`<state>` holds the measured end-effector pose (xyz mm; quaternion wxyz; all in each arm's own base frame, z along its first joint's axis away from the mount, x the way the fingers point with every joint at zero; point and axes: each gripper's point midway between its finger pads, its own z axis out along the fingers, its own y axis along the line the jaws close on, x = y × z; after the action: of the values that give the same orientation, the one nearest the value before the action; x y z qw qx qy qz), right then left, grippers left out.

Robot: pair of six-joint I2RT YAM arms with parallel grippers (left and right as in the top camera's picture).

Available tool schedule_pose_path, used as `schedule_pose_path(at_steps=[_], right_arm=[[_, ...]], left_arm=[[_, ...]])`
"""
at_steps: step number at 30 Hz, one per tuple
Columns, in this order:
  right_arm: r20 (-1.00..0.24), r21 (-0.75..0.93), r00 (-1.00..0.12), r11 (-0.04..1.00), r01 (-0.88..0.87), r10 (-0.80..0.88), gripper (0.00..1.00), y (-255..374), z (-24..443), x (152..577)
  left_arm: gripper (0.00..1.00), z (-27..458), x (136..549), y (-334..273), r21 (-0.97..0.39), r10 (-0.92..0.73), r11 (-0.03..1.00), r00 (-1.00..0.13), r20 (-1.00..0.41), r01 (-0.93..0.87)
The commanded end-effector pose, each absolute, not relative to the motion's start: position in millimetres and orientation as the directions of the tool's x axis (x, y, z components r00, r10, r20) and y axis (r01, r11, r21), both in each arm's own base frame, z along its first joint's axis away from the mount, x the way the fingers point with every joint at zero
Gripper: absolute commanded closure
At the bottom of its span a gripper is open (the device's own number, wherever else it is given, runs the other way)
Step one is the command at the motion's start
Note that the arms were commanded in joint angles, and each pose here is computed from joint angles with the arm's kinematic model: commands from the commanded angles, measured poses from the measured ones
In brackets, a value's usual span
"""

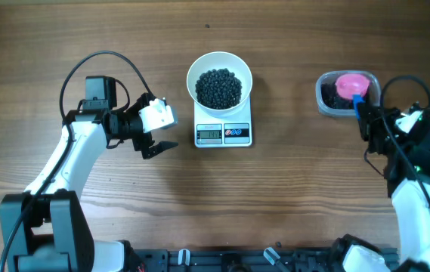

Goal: Scoop item into bowl and weigh 150g on scale
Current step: 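Grasp the blue scoop handle with the right gripper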

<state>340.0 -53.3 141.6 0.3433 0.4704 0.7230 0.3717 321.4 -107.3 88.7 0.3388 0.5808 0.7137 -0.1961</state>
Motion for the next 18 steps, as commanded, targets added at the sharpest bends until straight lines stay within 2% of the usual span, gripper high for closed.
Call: schedule_pose_path(at_steps=[1,4,8,11,15,18], right_arm=[[-0.199,0.866,-0.314,0.317,0.387,0.928,0.95,-54.5,172.8,338.3],[-0.283,0.807,-0.360,0.423,0.412,0.889,0.95,-59.8,202.6,336.7],[-0.409,0.685,-0.428,0.581,0.439,0.806,0.95,-72.7,265.8,334.0],[-0.429,0.573,-0.529,0.673,0.467,0.732,0.95,-83.8,291.9,340.0],[-0.415,0.449,-0.690,0.793,0.411,0.593,0.95,-96.4,299.3,363.5],[-0.371,0.351,-0.814,0.879,0.324,0.448,0.95,-94.0,271.3,383.0]], left_arm=[[0.00,93.1,321.2,-106.6,0.137,0.696,0.239,-0.071,-0.715,0.961],[0.00,93.1,321.2,-106.6,0.137,0.696,0.239,-0.071,-0.715,0.961],[0.00,93.0,321.2,-106.6,0.138,0.696,0.239,-0.071,-0.715,0.961],[0.00,93.1,321.2,-106.6,0.137,0.696,0.239,-0.071,-0.715,0.961],[0.00,93.1,321.2,-106.6,0.137,0.696,0.239,-0.071,-0.715,0.961],[0.00,93.1,321.2,-106.6,0.137,0.696,0.239,-0.071,-0.715,0.961]])
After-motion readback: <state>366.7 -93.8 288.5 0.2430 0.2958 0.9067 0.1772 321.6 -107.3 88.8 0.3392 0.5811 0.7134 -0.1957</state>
